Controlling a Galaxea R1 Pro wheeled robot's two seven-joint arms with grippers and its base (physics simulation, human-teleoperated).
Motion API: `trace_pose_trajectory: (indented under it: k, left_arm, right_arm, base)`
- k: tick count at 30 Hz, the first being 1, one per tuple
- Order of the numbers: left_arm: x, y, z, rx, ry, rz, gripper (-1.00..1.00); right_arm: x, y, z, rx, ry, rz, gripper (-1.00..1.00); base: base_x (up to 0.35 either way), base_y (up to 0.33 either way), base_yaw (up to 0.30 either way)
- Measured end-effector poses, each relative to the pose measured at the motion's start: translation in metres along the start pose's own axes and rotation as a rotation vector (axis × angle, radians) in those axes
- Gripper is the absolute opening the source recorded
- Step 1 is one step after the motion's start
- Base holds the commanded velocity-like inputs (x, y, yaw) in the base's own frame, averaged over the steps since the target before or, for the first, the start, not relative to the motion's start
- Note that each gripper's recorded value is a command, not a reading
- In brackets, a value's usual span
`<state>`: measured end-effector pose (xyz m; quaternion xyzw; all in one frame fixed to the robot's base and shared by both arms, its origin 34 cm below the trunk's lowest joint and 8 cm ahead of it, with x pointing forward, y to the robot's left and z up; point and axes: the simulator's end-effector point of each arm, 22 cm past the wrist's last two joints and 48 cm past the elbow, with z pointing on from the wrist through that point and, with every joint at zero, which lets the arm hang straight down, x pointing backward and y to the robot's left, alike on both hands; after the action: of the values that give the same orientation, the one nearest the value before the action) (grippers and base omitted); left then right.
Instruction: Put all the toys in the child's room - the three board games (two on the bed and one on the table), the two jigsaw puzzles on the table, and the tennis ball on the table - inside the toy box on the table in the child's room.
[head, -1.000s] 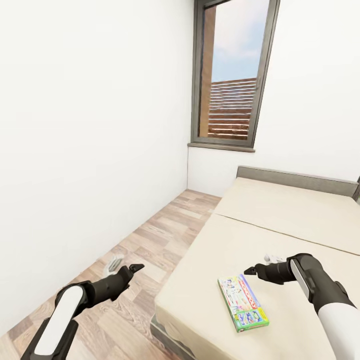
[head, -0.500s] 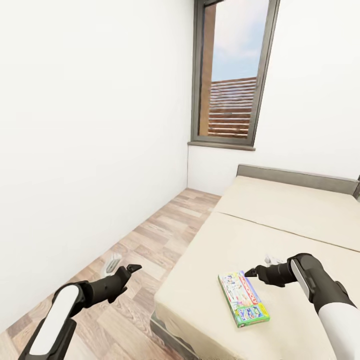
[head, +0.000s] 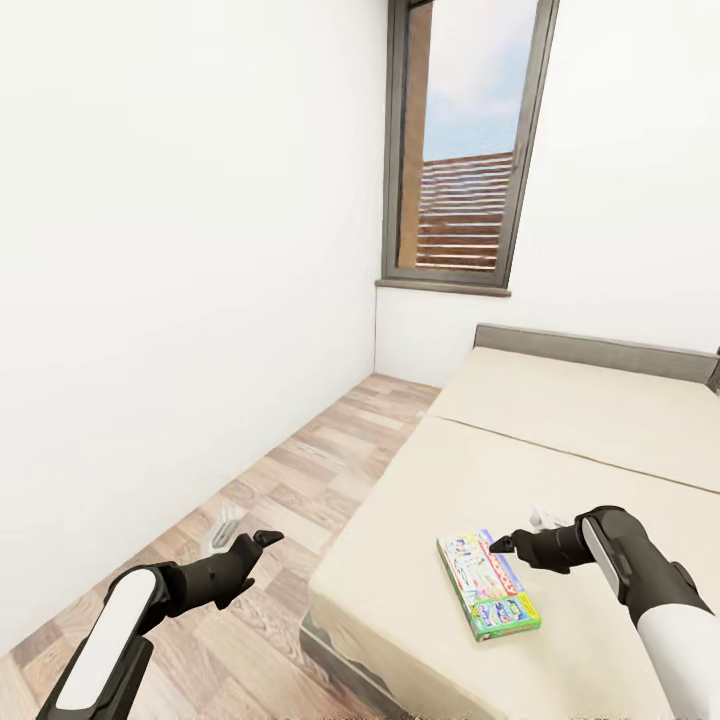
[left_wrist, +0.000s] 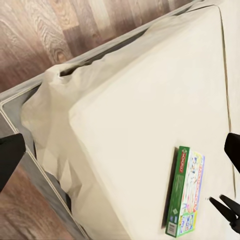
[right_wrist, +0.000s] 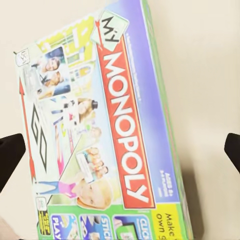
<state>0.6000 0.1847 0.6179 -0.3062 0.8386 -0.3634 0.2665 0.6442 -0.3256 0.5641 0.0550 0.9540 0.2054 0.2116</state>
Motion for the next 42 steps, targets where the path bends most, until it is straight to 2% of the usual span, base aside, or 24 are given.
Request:
trace_pose_trajectory:
  k: [9,15,25,35,42]
  left_arm:
    - [0.007,0.016,0.009,0.001,0.001,0.000,1.00]
    - [0.008,0.015,0.009,0.004,0.001,0.001,1.00]
    - [0.008,0.013,0.009,0.008,0.002,0.003,1.00]
    - [0.008,0.013,0.009,0.009,0.003,0.004,1.00]
    - [0.008,0.013,0.009,0.009,0.002,0.004,1.00]
  right_arm:
    - [0.002,-0.010,0.013,-0.011,0.013,0.033,1.00]
    - [-0.003,-0.014,0.012,-0.014,0.030,0.064,1.00]
    - [-0.005,-0.014,0.011,-0.024,0.038,0.076,1.00]
    - [-0.005,0.009,0.009,-0.136,0.038,0.071,1.00]
    - [-0.004,0.014,0.009,-0.163,0.039,0.070,1.00]
  base:
    - [0.000,0.000,0.000]
    - [0.000,0.000,0.000]
    - [0.000,0.000,0.000]
    - [0.000,0.000,0.000]
    - [0.000,0.000,0.000]
